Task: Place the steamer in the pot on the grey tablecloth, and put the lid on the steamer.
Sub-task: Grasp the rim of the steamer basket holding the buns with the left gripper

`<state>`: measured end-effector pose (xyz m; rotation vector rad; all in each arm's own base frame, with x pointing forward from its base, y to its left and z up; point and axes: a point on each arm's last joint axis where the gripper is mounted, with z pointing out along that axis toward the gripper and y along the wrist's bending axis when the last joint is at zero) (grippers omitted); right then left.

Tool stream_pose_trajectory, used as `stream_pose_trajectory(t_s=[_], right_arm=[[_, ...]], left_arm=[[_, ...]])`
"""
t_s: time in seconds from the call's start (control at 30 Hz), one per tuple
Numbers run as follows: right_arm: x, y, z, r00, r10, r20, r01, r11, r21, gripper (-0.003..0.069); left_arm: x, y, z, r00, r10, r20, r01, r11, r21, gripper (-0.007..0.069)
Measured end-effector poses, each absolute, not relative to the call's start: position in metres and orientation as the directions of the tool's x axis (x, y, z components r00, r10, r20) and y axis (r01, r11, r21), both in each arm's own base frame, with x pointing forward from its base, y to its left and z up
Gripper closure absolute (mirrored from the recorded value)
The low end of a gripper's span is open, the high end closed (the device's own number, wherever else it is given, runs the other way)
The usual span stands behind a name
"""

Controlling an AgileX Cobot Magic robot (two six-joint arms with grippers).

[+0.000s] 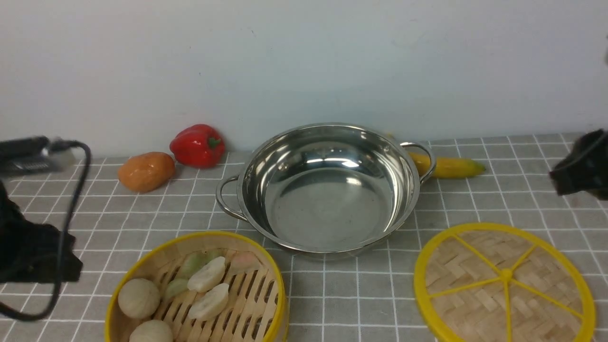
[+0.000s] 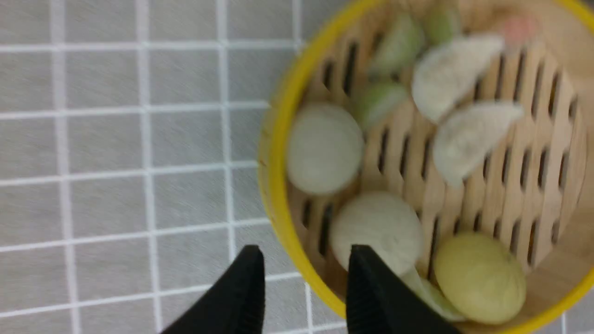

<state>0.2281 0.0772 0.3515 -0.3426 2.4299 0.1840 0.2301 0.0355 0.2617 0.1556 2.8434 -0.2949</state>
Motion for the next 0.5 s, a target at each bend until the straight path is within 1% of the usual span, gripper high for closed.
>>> stream_pose_trajectory(t_s=[0.07, 0.2, 0.33, 0.5], right_arm=[[0.228, 0.083, 0.353, -0.723, -0.207, -0.659, -0.339, 0.938, 0.077, 0.0417], [0.227, 0.085, 0.353, -0.714, -0.232, -0.660, -0.373, 0.924, 0.079, 0.0417], [0.226, 0.084, 0.352, -0.721, -0.248, -0.647, -0.378, 0.923, 0.068, 0.0417], [0.226, 0.084, 0.352, -0.726, -0.248, -0.641, -0.377, 0.924, 0.070, 0.0417]], left_arm=[[0.226, 0.026, 0.248, -0.962, 0.105, -0.253, 0.150, 0.975, -0.166, 0.0382], [0.220, 0.018, 0.225, -0.970, 0.094, -0.225, 0.122, 0.986, -0.116, 0.0382], [0.218, 0.019, 0.214, -0.969, 0.030, -0.244, 0.055, 0.994, -0.094, 0.0382], [0.218, 0.020, 0.207, -0.959, 0.001, -0.285, 0.025, 0.996, -0.080, 0.0382]])
